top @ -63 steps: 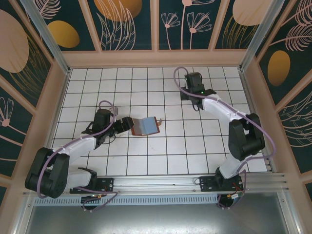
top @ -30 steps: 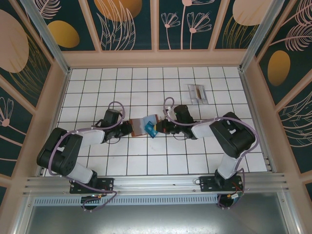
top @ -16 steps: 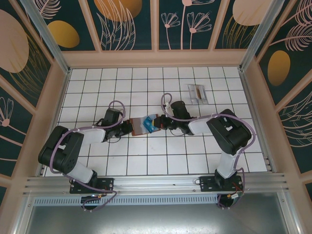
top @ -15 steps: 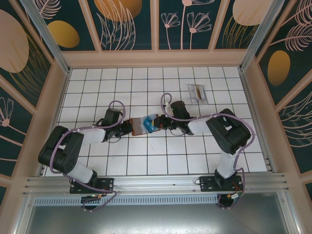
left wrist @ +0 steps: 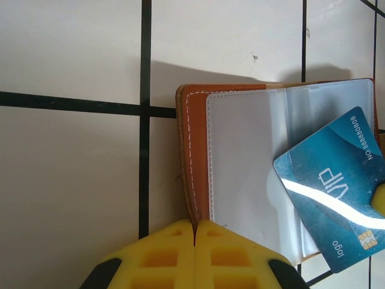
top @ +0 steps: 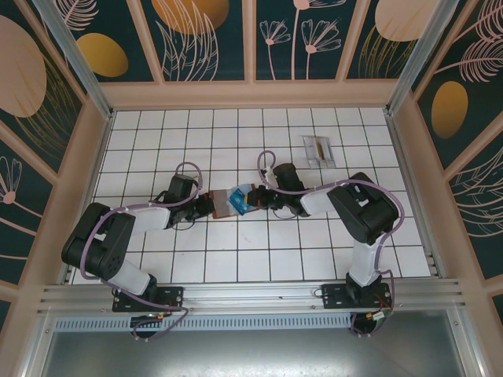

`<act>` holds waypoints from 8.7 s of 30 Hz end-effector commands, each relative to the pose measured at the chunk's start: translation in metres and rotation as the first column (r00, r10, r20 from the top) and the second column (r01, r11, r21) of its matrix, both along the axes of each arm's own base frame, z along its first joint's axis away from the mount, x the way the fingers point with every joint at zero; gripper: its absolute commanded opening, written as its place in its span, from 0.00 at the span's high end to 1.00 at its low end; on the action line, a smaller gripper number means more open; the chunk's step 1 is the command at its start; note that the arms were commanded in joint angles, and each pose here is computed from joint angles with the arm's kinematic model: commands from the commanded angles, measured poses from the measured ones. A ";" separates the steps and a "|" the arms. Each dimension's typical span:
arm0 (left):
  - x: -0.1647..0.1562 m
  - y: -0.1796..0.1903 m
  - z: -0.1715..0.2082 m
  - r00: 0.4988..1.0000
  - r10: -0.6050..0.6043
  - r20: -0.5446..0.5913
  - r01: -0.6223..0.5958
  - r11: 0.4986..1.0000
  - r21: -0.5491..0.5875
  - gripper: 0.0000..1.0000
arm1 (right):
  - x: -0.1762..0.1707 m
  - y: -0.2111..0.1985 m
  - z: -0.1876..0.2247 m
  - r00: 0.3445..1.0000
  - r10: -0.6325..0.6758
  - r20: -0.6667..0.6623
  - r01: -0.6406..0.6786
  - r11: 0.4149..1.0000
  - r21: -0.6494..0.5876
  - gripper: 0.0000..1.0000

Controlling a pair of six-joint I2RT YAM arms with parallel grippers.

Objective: Put the credit cards into the card holder

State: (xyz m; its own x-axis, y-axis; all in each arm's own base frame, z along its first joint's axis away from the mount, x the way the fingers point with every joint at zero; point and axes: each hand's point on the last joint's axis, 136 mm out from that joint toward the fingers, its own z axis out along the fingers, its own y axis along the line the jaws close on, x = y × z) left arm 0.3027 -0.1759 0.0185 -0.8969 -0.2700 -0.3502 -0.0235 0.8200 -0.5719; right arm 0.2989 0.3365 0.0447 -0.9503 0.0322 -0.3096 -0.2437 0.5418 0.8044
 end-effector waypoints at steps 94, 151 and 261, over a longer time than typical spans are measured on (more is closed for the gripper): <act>-0.003 -0.003 0.000 1.000 0.001 0.001 -0.001 1.000 -0.017 1.00 | 0.015 0.024 -0.015 0.977 -0.173 0.126 0.172 0.985 0.024 1.00; 0.005 -0.008 -0.005 0.999 -0.005 -0.032 0.004 1.000 -0.019 0.97 | 0.007 0.059 -0.021 0.990 0.023 0.139 0.017 0.960 -0.280 0.63; 0.005 0.013 0.002 0.998 0.065 0.007 -0.065 0.995 0.074 0.92 | 0.010 0.033 0.026 0.943 0.200 0.264 -0.099 0.930 -0.353 0.66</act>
State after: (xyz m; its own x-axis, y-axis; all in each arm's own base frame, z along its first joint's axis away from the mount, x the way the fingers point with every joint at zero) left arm 0.3058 -0.1591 0.0201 -0.8707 -0.3108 -0.3812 -0.0847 0.8582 -0.5063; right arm 0.3057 0.3590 0.0448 -0.8271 -0.2741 -0.4908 -0.5095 0.7343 0.4486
